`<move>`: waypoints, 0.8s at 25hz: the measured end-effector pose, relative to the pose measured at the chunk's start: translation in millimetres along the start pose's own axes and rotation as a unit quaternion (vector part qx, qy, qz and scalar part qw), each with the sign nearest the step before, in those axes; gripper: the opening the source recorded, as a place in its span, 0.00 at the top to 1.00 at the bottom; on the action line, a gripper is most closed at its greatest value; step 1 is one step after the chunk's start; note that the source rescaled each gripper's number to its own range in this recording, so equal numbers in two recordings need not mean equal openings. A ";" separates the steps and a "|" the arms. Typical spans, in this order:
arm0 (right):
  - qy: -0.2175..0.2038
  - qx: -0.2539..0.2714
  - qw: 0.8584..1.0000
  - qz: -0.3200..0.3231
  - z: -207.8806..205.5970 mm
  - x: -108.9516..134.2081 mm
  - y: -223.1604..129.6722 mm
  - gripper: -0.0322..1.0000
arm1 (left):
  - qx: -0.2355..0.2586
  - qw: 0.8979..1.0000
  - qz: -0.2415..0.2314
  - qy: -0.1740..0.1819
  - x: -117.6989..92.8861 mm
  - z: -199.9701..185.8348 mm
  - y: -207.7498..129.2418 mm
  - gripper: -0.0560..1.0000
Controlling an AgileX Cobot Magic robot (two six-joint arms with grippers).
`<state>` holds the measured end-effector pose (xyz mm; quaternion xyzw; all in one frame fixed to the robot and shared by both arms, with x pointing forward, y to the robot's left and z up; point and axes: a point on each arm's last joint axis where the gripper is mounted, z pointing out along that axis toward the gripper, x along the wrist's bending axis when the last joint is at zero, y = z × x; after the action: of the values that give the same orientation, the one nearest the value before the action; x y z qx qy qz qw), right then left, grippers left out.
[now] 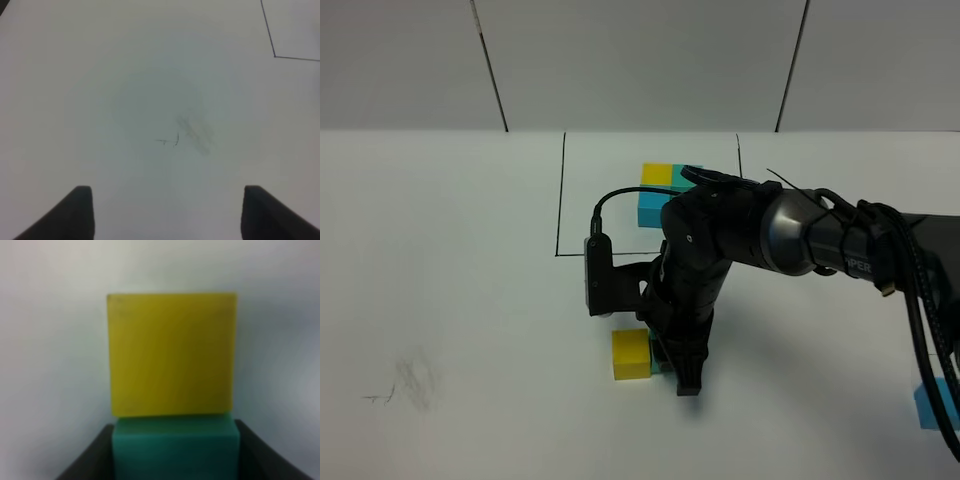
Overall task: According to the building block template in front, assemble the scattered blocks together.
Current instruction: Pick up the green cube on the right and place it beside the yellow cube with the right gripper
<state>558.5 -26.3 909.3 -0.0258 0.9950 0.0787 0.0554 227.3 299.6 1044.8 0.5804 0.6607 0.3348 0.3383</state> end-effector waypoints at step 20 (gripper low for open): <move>0.032 0.024 0.998 0.040 7.4 -1.5 1.0 0.70 | 0.000 1.000 0.000 0.000 0.0 0.0 0.0 0.59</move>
<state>560.8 -24.1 902.4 0.0129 0.9981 0.0564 0.0213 227.3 299.6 1044.8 0.5805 0.6607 0.3349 0.3383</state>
